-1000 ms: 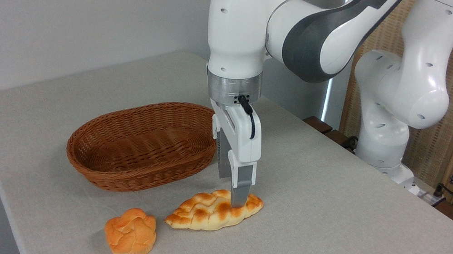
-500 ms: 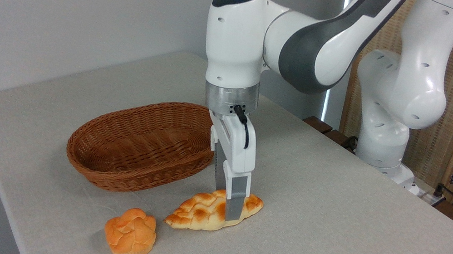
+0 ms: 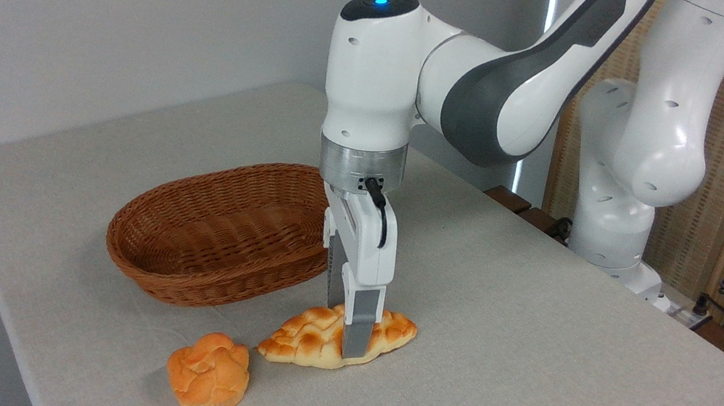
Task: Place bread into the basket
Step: 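Lower the gripper onto the braided roll and close on it, then lift the braided roll and carry it over the wicker basket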
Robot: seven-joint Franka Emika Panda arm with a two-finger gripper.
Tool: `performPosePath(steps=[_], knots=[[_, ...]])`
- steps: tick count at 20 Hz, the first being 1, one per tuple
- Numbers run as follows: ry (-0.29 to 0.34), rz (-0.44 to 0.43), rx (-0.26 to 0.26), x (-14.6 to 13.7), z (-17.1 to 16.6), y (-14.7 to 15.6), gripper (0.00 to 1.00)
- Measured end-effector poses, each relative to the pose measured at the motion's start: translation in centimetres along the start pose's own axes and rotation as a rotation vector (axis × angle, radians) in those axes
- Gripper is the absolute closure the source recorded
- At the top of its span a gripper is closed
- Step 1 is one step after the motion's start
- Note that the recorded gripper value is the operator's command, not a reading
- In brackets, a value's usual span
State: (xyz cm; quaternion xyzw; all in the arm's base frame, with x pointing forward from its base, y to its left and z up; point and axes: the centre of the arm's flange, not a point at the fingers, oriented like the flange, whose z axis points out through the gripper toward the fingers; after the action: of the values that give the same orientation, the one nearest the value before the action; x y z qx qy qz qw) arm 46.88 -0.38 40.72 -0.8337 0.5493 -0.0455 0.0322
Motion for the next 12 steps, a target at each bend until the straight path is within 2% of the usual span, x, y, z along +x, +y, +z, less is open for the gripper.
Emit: performPosePath(steps=[8,12], knots=[[0.000,0.038,-0.002,-0.38,0.10,-0.17,0.58],[0.000,0.037,-0.002,-0.42,0.10,-0.19,0.63]])
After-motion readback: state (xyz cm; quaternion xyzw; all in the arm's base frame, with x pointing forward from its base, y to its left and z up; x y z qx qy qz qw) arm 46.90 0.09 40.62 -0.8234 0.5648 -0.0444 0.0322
